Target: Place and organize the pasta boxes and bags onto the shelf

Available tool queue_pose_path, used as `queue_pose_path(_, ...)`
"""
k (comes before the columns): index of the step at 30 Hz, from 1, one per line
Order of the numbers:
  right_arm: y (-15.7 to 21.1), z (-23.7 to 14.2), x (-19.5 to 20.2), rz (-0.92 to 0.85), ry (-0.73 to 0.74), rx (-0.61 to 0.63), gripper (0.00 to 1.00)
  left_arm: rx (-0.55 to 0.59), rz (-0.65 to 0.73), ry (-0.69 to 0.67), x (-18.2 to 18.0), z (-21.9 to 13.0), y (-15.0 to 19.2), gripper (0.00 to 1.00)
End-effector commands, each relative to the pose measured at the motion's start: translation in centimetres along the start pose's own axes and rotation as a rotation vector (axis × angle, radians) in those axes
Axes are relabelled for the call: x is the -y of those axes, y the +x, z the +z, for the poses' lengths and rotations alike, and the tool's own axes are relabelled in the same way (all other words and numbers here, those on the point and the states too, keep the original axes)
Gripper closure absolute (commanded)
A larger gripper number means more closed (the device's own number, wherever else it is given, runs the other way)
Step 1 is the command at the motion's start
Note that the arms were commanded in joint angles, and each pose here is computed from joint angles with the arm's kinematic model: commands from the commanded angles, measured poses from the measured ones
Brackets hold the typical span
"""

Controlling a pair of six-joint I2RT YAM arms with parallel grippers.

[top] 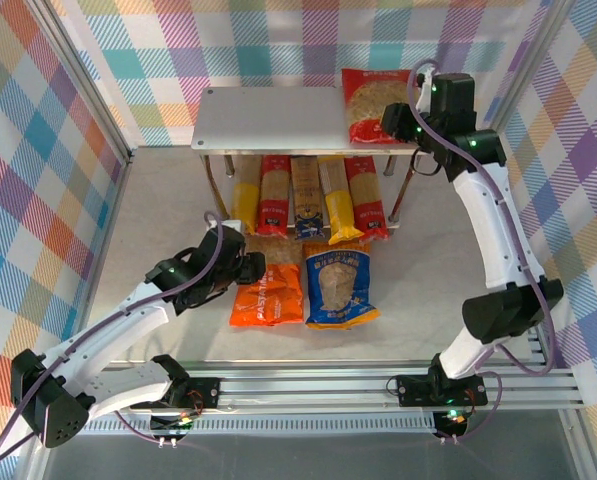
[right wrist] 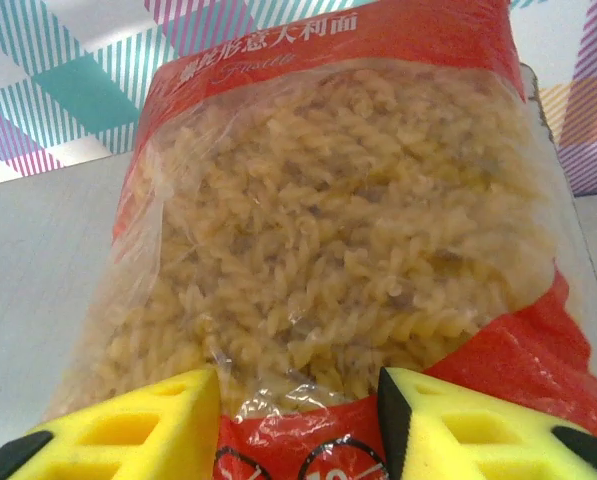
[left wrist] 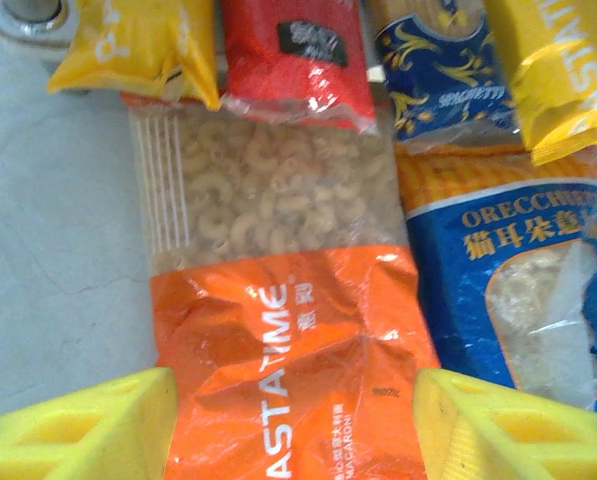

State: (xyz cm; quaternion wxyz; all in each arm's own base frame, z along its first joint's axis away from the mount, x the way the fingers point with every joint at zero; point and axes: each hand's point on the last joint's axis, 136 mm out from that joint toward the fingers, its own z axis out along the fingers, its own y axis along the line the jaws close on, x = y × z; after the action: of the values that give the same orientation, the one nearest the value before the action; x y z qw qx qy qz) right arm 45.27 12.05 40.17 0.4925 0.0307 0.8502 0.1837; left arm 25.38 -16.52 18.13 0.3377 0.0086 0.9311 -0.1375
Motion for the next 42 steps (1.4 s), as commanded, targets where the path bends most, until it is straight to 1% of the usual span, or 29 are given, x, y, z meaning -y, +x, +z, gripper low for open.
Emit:
queue_pose_path(1, -1.0, -2.3, -0.5, -0.021, -0.004, 0.063, 0.52, -0.037, -0.031, -0.058, -1.8, 0.4, 1.7, 0.37)
queue_pose_path(4, -1.7, -3.1, -0.9, -0.039, -0.015, 0.081, 0.50, -0.046, -0.040, -0.079, -2.3, 0.7, 2.4, 0.36)
queue_pose_path(6, -2.1, -3.9, -1.7, -0.045, -0.054, 0.099, 0.47, -0.039, -0.048, -0.087, -2.5, 0.7, 2.7, 0.36)
queue_pose_path(8, -2.7, -5.3, -2.9, -0.056, -0.114, 0.129, 0.41, -0.034, -0.052, -0.099, -2.7, 0.8, 3.0, 0.35)
queue_pose_path(12, -3.1, -9.1, -5.1, -0.075, -0.223, 0.143, 0.34, -0.034, -0.045, -0.137, -2.8, 1.1, 3.9, 0.34)
queue_pose_path(14, -2.7, -11.1, -5.7, -0.085, -0.248, 0.149, 0.32, -0.042, -0.044, -0.138, -2.5, 1.5, 4.5, 0.33)
queue_pose_path(16, -1.8, -12.6, -6.2, -0.099, -0.274, 0.147, 0.26, -0.052, -0.044, -0.141, -2.2, 2.1, 5.1, 0.32)
queue_pose_path(18, -0.5, -13.7, -6.6, -0.111, -0.308, 0.126, 0.23, -0.051, -0.051, -0.132, -1.7, 2.8, 5.6, 0.24)
queue_pose_path(19, 0.4, -14.2, -6.8, -0.115, -0.323, 0.105, 0.22, -0.048, -0.057, -0.129, -1.5, 3.3, 5.7, 0.23)
queue_pose_path(23, 3.4, -15.5, -6.8, -0.103, -0.353, 0.065, 0.19, -0.041, -0.062, -0.162, -1.5, 4.8, 5.8, 0.21)
queue_pose_path(27, 5.2, -16.8, -5.8, -0.081, -0.338, 0.072, 0.18, -0.020, -0.027, -0.209, -1.0, 6.2, 4.9, 0.21)
queue_pose_path(30, 5.7, -17.8, -5.3, -0.079, -0.323, 0.090, 0.16, -0.018, -0.002, -0.217, -0.1, 7.4, 4.3, 0.20)
queue_pose_path(34, 5.9, -18.5, -5.0, -0.082, -0.316, 0.099, 0.11, -0.062, 0.016, -0.227, 0.7, 9.2, 4.8, 0.19)
queue_pose_path(36, 6.0, -18.6, -4.9, -0.081, -0.314, 0.098, 0.09, -0.079, 0.019, -0.212, 1.1, 10.0, 5.3, 0.15)
queue_pose_path(38, 6.1, -18.6, -5.0, -0.083, -0.316, 0.100, 0.08, -0.097, 0.023, -0.205, 1.4, 10.8, 5.7, 0.13)
queue_pose_path(42, 6.1, -18.3, -4.9, -0.084, -0.315, 0.101, 0.07, -0.130, 0.040, -0.228, 1.3, 12.0, 6.5, 0.09)
